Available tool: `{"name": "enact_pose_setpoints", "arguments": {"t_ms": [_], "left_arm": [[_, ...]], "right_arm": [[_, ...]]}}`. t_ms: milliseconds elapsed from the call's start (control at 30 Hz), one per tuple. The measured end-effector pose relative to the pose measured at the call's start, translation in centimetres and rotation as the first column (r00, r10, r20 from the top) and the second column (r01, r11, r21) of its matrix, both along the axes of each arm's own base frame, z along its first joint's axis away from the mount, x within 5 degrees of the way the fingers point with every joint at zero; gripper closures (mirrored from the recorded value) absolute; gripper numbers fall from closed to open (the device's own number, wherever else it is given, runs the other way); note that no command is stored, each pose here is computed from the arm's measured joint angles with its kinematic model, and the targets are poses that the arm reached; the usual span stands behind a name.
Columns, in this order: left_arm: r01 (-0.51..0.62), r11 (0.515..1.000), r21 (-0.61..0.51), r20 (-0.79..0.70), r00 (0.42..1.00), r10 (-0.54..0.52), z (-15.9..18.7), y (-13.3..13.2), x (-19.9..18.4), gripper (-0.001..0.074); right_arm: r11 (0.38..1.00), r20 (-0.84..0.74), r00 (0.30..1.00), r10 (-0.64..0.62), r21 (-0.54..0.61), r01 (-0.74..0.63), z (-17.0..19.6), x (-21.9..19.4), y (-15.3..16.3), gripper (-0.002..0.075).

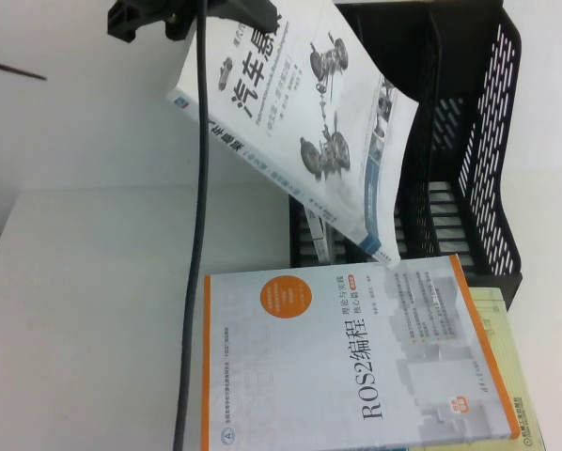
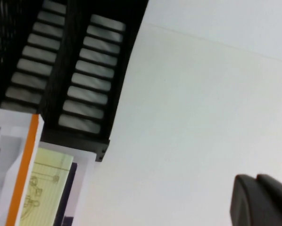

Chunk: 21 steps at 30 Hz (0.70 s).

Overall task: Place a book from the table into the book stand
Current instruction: Place the book on the book shelf

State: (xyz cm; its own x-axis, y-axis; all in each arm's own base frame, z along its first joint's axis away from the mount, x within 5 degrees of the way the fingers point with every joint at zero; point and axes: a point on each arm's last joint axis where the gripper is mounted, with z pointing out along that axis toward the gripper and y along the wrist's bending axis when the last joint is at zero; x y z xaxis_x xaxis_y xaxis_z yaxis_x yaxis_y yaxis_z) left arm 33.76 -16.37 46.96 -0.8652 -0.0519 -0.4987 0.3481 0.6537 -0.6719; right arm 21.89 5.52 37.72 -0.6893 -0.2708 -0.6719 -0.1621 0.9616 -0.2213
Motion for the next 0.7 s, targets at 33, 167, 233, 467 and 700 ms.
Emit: {"name": "enact_pose_setpoints", "arguments": {"t_ms": [33, 167, 233, 467, 700], "left_arm": [[-0.009, 1.000, -0.007, -0.004, 1.000, 0.009, -0.1, -0.2, 0.6, 0.0624], [-0.047, 0.998, -0.032, -0.040, 0.998, 0.045, -0.8, -0.9, 2.8, 0.0624], [-0.066, 0.997, -0.029, -0.066, 0.996, 0.064, -1.4, -1.4, 3.4, 0.0624], [-0.146, 0.989, 0.003, -0.057, 0.988, 0.146, -3.4, -4.8, 4.6, 0.0624], [-0.240, 0.969, 0.053, 0.064, 0.969, 0.237, -3.7, -7.4, 4.4, 0.0624]], "right_arm": [[1.000, 0.008, 1.000, -0.011, 0.004, 0.011, 0.2, -0.2, -0.1, 0.0728], [0.999, 0.028, 0.999, -0.044, 0.026, 0.044, 0.6, -0.7, -0.5, 0.0728], [0.998, 0.028, 0.998, -0.056, 0.037, 0.055, 0.7, -0.8, -0.5, 0.0728], [0.995, 0.013, 0.997, -0.077, 0.064, 0.076, 0.6, -1.0, -0.5, 0.0728], [0.992, 0.002, 0.996, -0.087, 0.088, 0.086, 0.6, -1.0, -0.4, 0.0728]]}}
